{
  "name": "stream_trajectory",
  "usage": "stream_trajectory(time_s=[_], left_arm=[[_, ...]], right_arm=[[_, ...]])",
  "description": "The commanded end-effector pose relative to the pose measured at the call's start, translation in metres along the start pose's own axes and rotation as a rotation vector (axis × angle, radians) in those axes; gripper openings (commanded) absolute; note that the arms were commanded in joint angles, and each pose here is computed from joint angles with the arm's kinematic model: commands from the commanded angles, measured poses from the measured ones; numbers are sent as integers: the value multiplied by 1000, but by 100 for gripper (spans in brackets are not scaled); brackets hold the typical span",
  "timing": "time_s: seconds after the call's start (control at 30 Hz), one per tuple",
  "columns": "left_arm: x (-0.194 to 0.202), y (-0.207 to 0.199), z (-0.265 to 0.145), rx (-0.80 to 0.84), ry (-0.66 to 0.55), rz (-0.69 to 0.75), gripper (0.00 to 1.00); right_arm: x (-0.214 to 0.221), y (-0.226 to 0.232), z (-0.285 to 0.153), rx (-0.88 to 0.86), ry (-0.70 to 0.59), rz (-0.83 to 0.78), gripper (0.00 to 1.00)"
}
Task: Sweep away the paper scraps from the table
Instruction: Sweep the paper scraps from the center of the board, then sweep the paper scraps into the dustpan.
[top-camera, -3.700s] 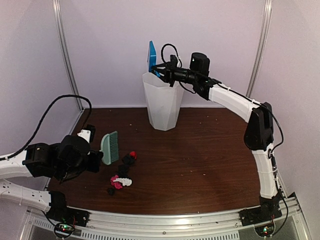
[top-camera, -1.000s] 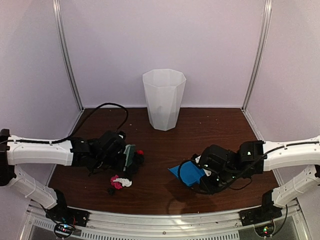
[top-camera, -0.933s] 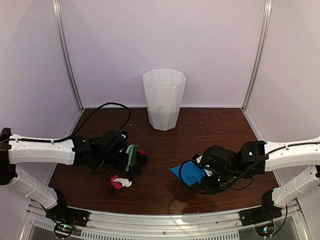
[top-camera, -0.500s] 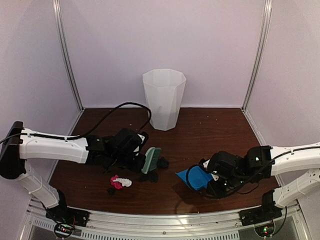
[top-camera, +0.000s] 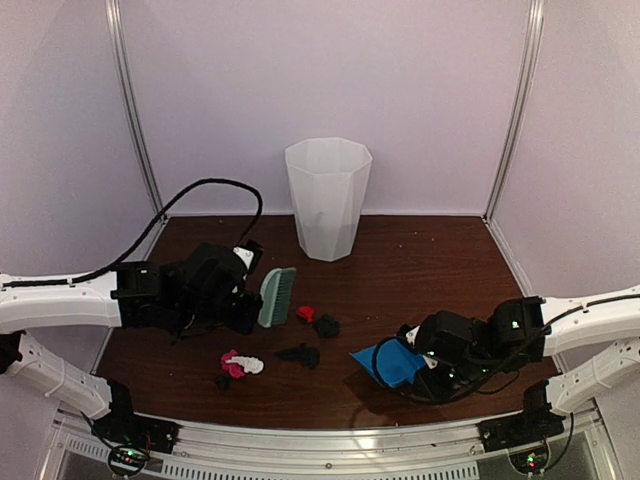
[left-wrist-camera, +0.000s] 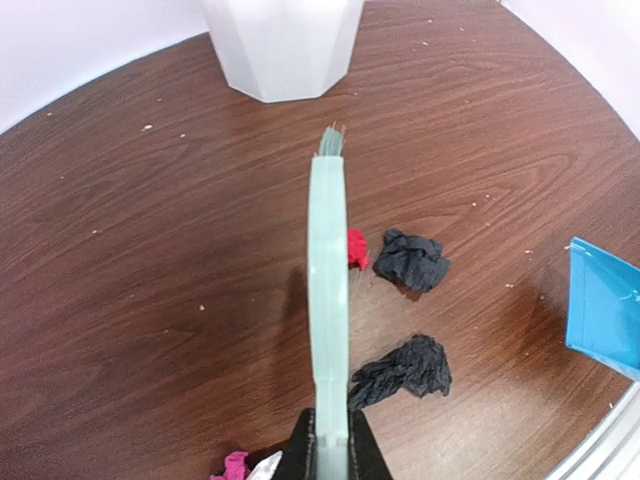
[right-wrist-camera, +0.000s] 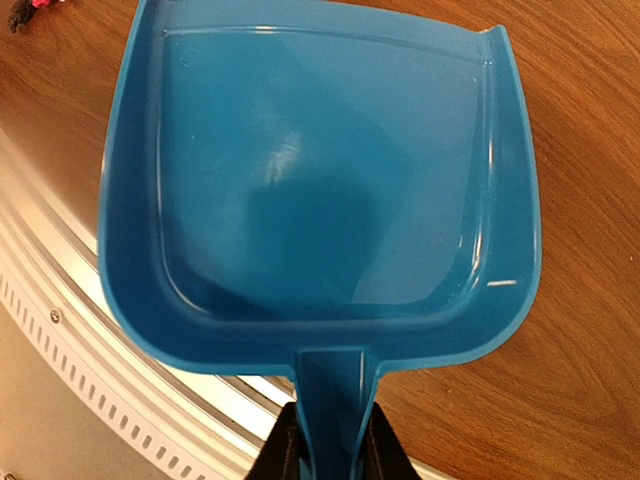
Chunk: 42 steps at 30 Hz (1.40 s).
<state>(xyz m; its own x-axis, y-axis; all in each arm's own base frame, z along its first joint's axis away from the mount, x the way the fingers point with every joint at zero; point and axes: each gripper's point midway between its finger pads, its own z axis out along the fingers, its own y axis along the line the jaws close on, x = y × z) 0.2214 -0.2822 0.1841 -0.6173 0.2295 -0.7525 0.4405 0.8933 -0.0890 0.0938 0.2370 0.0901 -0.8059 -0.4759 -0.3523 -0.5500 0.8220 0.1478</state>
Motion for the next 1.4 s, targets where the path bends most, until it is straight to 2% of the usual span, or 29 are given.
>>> stream_trajectory(time_s=[0.0, 0.3, 0.57, 0.9, 1.37], left_arm=[[25, 34, -8, -111, 29, -41, 0], [57, 31, 11, -87, 98, -33, 0], [60, 8, 26, -9, 122, -9, 0], [60, -19, 34, 52, 132, 44, 0], [65, -64, 34, 156, 145, 143, 0]], right_arm=[[-2, -4, 0, 32, -16, 9, 0], [2, 3, 9, 50, 13, -28, 0], [13, 16, 25, 93, 95, -162, 0], [4, 23, 45, 189, 151, -331, 0], [-16, 36, 77, 257, 173, -442, 0]])
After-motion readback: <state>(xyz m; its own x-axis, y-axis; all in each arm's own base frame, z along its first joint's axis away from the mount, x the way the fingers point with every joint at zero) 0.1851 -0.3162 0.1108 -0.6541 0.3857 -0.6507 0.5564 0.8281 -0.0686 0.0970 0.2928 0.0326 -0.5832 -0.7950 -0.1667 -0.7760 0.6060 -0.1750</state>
